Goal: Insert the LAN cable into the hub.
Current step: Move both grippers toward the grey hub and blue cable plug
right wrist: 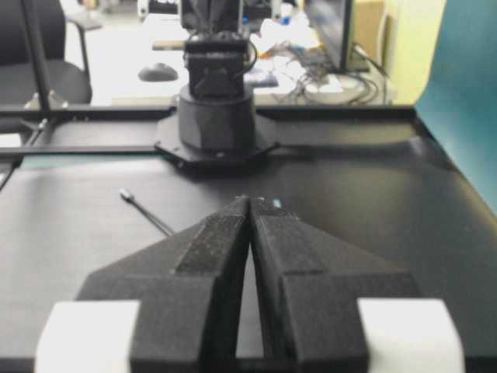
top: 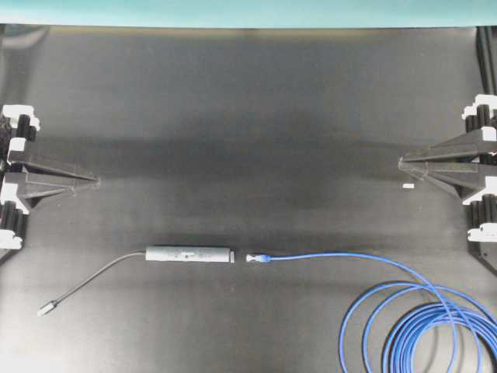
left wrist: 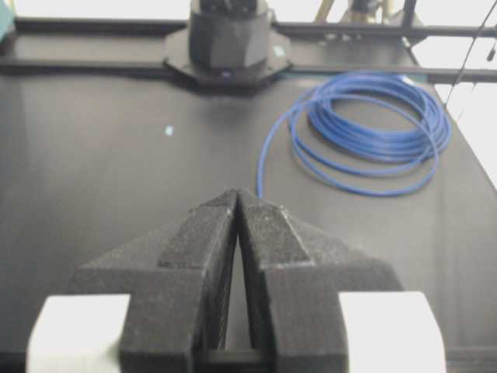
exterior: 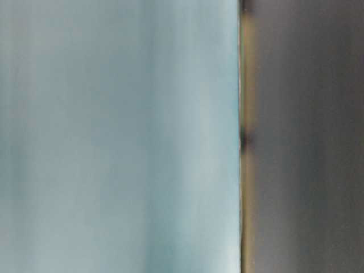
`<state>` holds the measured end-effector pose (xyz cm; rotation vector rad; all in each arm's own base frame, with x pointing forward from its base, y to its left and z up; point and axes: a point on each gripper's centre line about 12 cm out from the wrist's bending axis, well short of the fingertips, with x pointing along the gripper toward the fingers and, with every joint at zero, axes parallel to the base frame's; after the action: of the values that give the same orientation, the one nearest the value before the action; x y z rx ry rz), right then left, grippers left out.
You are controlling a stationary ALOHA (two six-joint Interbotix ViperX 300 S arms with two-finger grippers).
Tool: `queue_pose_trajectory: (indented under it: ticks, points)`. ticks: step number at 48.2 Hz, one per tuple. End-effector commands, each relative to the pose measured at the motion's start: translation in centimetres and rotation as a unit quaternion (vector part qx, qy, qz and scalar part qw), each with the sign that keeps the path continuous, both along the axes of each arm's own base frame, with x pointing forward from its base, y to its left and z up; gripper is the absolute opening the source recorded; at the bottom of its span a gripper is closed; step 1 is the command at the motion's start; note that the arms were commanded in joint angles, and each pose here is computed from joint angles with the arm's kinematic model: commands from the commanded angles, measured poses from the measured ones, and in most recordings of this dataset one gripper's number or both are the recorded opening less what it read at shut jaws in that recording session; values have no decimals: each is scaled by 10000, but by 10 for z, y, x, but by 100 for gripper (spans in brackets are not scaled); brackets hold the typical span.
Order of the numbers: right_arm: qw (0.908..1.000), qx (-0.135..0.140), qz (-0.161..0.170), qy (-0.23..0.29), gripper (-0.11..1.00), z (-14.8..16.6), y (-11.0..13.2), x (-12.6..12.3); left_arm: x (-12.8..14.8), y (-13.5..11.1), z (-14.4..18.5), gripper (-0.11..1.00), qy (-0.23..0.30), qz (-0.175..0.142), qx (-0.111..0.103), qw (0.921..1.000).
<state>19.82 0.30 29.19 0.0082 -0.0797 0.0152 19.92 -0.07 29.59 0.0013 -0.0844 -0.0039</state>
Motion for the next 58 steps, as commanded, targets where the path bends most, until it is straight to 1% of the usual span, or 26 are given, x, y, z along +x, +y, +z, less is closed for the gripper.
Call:
queue_pose_trajectory:
  ticks: [1, 3, 6, 10, 11, 13, 16, 18, 21, 24, 26, 27, 31, 35, 37, 40, 43, 46, 48, 51, 52, 54, 57, 58]
  points:
    - [9999, 121, -48, 24, 3, 4, -2, 5, 11, 0, -7, 6, 575, -11, 136, 9983]
    - [9992, 247, -70, 309, 3, -3, -3, 9, 17, 0, -9, 5, 843, -18, 100, 9964]
    - [9959, 417, -77, 800, 0, -12, -2, 15, 24, -1, -10, 1, 1224, -32, 53, 9925]
    - [9880, 556, -86, 1441, 0, -23, -2, 22, 32, -5, -9, 1, 1663, -95, 70, 9860]
    - [9843, 589, -78, 1661, 0, -28, -1, 25, 34, -5, -10, 1, 1784, -105, 83, 9839]
    - [9800, 604, -62, 1896, 0, -31, 1, 29, 37, -6, -10, 1, 2002, -116, 84, 9797]
    - [9722, 596, -35, 2266, 0, -38, 3, 34, 41, -8, -13, 1, 2338, -148, 109, 9721]
    - [9673, 586, -18, 2469, 0, -42, 4, 38, 45, -11, -15, 1, 2597, -197, 139, 9654]
    - [9589, 559, 9, 2781, 0, -49, 6, 44, 49, -14, -18, 1, 2860, -255, 197, 9577]
    - [9512, 529, 44, 3040, 1, -54, 9, 52, 53, -16, -23, 1, 3130, -275, 209, 9491]
    - [9461, 490, 69, 3201, 0, -57, 11, 57, 56, -17, -27, 1, 3267, -290, 222, 9444]
    - [9419, 462, 87, 3325, 0, -60, 12, 61, 58, -19, -28, 1, 3318, -312, 225, 9426]
    - [9320, 370, 163, 3601, 0, -66, 18, 73, 68, -25, -37, 1, 3552, -408, 282, 9335]
    - [9187, 261, 223, 3934, 0, -75, 23, 83, 78, -28, -46, 1, 3772, -422, 297, 9247]
    - [9121, 197, 246, 4087, 0, -78, 25, 88, 83, -28, -51, 1, 3866, -412, 266, 9209]
    - [9000, 94, 283, 4348, 0, -85, 27, 97, 91, -29, -57, 1, 3978, -417, 284, 9161]
    - [8927, 2, 315, 4496, 0, -89, 28, 104, 99, -30, -62, 1, 4055, -418, 281, 9127]
    - [8875, -71, 347, 4595, 0, -92, 30, 109, 107, -31, -68, 1, 4125, -418, 293, 9095]
    - [8864, -130, 367, 4612, 1, -93, 30, 113, 109, -32, -73, 1, 4167, -419, 296, 9076]
    - [8857, -191, 397, 4622, 1, -95, 31, 117, 112, -32, -79, 2, 4174, -418, 285, 9073]
    - [8860, -197, 403, 4615, 0, -95, 31, 118, 112, -32, -82, 3, 4161, -419, 277, 9079]
    - [8867, -214, 402, 4601, 0, -95, 31, 120, 113, -32, -87, 8, 4100, -421, 251, 9108]
    - [8895, -210, 405, 4546, 1, -95, 31, 121, 113, -33, -93, 21, 3868, -456, 234, 9207]
    - [8909, -217, 406, 4518, 0, -95, 31, 121, 113, -34, -94, 27, 3756, -472, 221, 9253]
